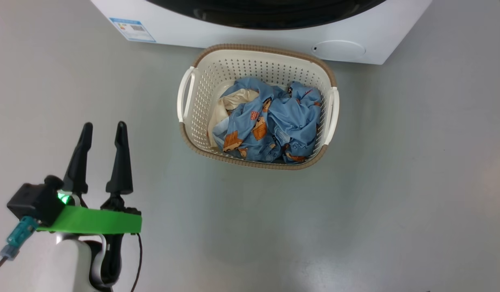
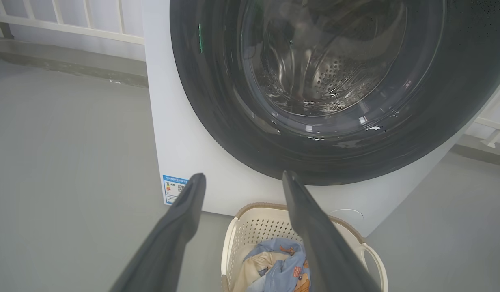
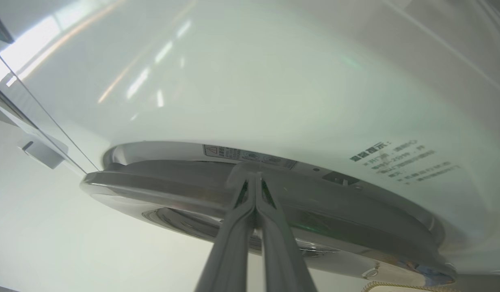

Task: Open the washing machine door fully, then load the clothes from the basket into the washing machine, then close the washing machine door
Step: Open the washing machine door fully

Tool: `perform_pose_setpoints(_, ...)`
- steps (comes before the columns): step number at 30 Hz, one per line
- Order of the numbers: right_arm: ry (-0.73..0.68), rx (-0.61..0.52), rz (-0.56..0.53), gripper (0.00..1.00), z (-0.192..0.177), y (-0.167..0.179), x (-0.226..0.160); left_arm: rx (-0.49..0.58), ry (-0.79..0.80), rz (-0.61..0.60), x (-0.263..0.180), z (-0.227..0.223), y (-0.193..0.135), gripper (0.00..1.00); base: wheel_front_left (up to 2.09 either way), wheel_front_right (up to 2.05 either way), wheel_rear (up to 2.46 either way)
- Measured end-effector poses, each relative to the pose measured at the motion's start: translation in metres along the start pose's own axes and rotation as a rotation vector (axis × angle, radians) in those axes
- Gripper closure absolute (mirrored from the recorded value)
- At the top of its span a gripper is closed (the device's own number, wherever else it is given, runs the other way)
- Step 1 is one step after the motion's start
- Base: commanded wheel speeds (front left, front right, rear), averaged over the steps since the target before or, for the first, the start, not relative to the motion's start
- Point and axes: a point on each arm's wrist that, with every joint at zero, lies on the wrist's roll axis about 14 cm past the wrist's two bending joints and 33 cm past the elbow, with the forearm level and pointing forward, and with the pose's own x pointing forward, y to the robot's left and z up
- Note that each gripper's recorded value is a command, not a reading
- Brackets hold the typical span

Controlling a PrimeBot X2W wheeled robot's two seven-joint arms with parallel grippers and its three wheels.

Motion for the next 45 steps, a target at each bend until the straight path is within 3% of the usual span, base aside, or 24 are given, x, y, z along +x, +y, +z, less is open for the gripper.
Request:
perform_pose_setpoints(25, 0.195, -0.082, -0.061, 1.00, -0.028, -0.005, 0.038, 0.010, 0.017, 0.035, 0.004, -0.006, 0.013, 0.00, 0.00, 0.00, 0.00)
perform_pose_setpoints(45, 0.401, -0.043, -0.078, 1.00, -0.085, 0.019, -0.030, -0.010, -0.058, 0.021, -0.020, 0.029, 0.001, 0.00, 0.00, 0.00, 0.00)
